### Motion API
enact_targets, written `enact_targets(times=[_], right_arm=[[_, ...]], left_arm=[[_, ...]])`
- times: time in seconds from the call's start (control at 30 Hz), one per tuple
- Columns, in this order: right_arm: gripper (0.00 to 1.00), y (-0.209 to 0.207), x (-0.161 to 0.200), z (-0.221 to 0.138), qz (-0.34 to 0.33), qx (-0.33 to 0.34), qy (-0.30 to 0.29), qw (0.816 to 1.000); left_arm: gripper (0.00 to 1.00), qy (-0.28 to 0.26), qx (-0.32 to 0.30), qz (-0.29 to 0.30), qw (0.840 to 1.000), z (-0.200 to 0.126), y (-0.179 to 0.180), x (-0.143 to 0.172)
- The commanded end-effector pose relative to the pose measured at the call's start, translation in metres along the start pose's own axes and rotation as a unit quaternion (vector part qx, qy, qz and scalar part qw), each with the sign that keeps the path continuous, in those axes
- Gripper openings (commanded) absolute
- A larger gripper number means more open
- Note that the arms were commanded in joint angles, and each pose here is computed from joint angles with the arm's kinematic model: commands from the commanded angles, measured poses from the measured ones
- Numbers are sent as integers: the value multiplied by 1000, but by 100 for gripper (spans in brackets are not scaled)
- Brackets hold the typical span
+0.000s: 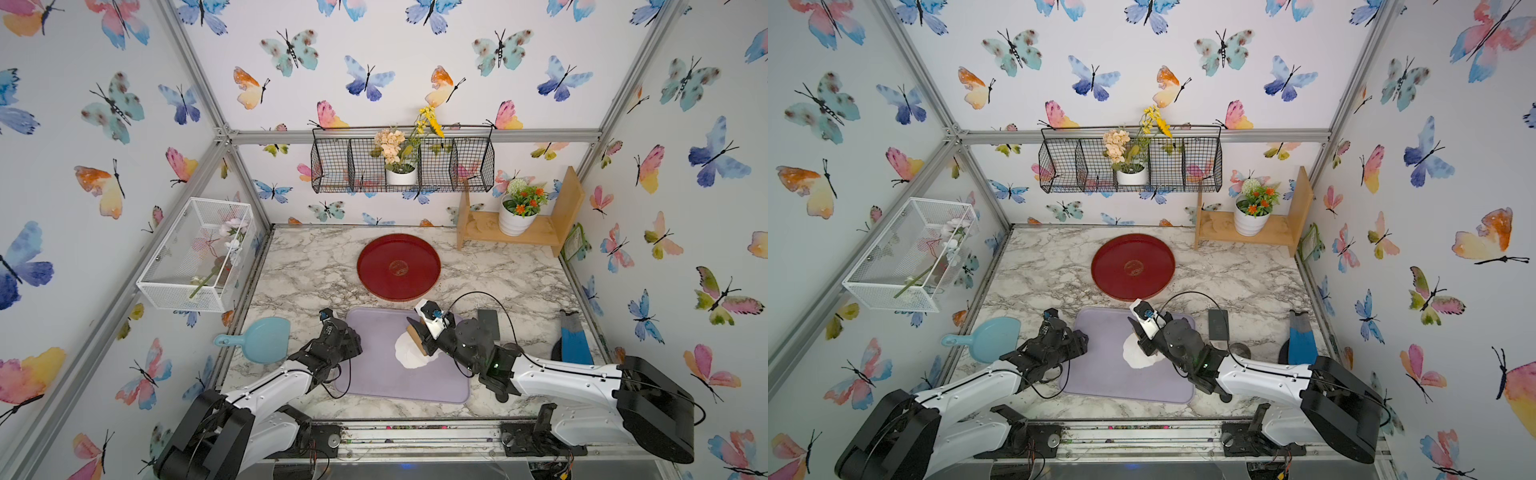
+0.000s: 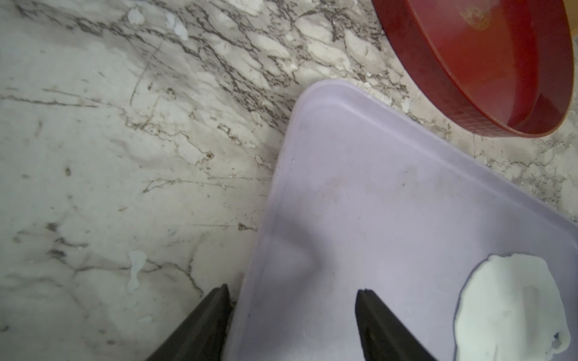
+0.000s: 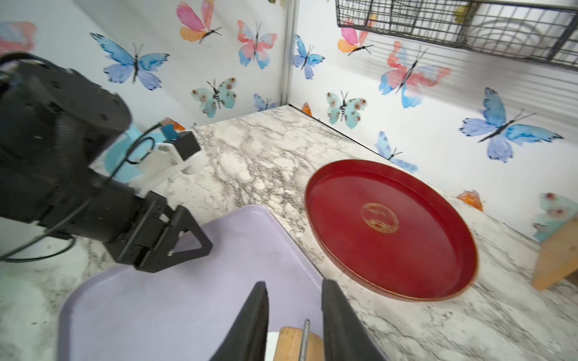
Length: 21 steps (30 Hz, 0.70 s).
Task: Roll out the dumpling wrappers from the dough
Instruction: Flatten out the dough on the work surface.
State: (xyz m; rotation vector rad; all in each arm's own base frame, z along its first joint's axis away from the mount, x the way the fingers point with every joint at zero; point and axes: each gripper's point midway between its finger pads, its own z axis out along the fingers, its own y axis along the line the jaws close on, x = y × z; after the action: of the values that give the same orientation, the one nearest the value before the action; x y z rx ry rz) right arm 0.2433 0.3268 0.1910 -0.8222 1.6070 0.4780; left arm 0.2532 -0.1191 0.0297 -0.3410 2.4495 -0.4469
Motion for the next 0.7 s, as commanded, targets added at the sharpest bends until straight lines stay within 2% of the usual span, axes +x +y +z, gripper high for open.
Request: enact_targets(times=[0.0, 0.37, 0.53, 0.67], right_arm=[[2, -18, 0, 7, -14, 23, -5, 1000], [2, 10, 43, 18, -26, -57, 56, 996], [2, 36, 80, 17, -21, -129, 124, 984], [2, 48, 102, 9, -3, -158, 148, 976]], left_arm=[[70, 26, -14, -3, 1000, -1, 11, 15], [70, 30, -12, -3, 999, 0, 10, 15], [70, 30, -11, -3, 999, 0, 10, 15], [70, 30, -12, -2, 999, 1, 9, 14]])
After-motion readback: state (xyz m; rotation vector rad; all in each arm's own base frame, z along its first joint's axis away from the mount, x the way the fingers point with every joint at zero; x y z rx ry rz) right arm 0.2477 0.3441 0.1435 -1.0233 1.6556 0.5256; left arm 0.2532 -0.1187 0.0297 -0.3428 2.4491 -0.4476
